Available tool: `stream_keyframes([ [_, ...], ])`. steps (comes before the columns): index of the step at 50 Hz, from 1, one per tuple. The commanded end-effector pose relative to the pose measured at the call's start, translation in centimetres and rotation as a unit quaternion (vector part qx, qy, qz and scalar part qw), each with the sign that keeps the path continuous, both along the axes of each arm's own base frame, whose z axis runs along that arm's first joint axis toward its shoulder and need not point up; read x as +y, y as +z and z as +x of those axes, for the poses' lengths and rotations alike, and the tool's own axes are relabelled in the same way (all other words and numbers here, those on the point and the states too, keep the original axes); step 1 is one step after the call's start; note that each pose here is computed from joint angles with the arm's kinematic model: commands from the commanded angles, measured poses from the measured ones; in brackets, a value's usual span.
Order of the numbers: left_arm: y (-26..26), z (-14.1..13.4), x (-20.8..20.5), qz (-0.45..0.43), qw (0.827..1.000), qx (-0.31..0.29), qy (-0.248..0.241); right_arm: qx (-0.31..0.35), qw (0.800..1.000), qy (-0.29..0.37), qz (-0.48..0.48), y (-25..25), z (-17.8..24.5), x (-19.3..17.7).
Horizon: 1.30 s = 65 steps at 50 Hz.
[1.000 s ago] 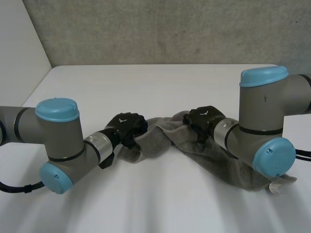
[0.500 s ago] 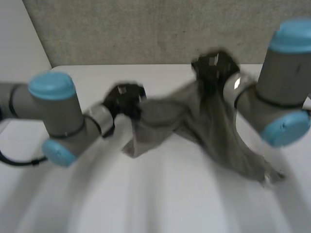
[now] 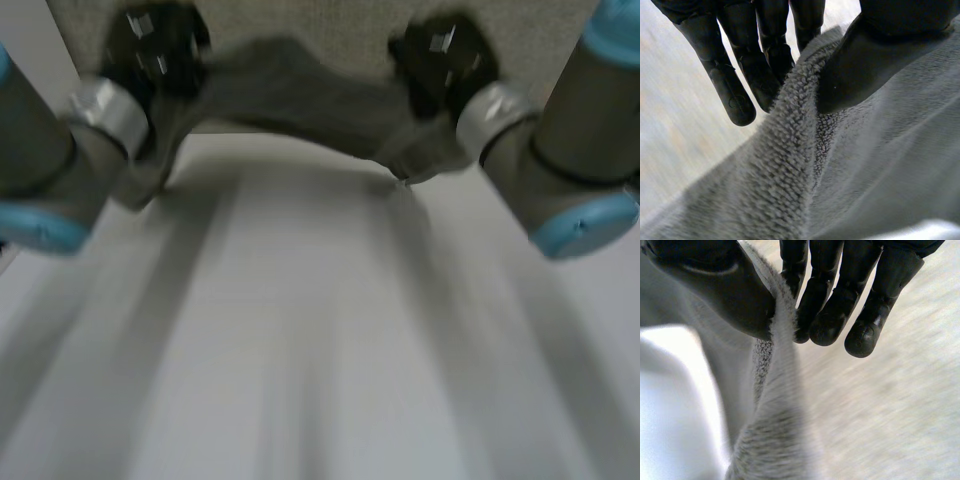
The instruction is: Fold the towel.
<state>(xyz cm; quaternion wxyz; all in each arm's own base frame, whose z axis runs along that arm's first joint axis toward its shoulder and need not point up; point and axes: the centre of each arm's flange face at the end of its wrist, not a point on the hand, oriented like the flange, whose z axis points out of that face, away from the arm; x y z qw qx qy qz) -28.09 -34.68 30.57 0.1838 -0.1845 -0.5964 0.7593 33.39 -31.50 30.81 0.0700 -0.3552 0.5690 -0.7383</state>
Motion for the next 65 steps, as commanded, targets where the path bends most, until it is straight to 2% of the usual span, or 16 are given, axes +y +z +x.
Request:
stream_keyframes([
  [1,-10.7,1.2,3.5,0.134,0.988,-0.055,-0.045,0.067,0.993,0.034,0.09,-6.5,-0.7,1.9],
  [4,-12.0,1.6,4.1,0.148,0.986,-0.066,-0.048,0.098,0.988,0.036,0.111,-8.3,-1.4,2.8],
  [8,-14.3,3.3,4.5,0.149,0.981,-0.122,-0.029,0.127,0.984,0.029,0.125,-9.6,-2.5,3.9],
  [12,-15.0,4.4,4.2,0.13,0.977,-0.168,-0.013,0.123,0.983,0.029,0.132,-9.6,-3.0,4.6],
  [14,-15.7,4.8,3.9,0.108,0.971,-0.211,-0.005,0.126,0.982,0.029,0.141,-9.9,-3.2,5.3],
  [19,-18.0,4.9,3.3,0.101,0.964,-0.247,-0.001,0.131,0.979,0.026,0.154,-10.8,-3.6,5.5],
  [28,-19.4,5.4,3.1,0.12,0.958,-0.258,0.021,0.116,0.98,0.005,0.161,-11.3,-4.5,4.3],
  [41,-16.6,7.0,2.4,0.097,0.962,-0.242,0.08,0.043,0.982,-0.048,0.18,-10.9,-6.3,1.9],
  [65,-16.8,6.1,4.4,0.107,0.962,-0.246,0.055,0.031,0.976,-0.05,0.208,-12.7,-6.4,1.7],
])
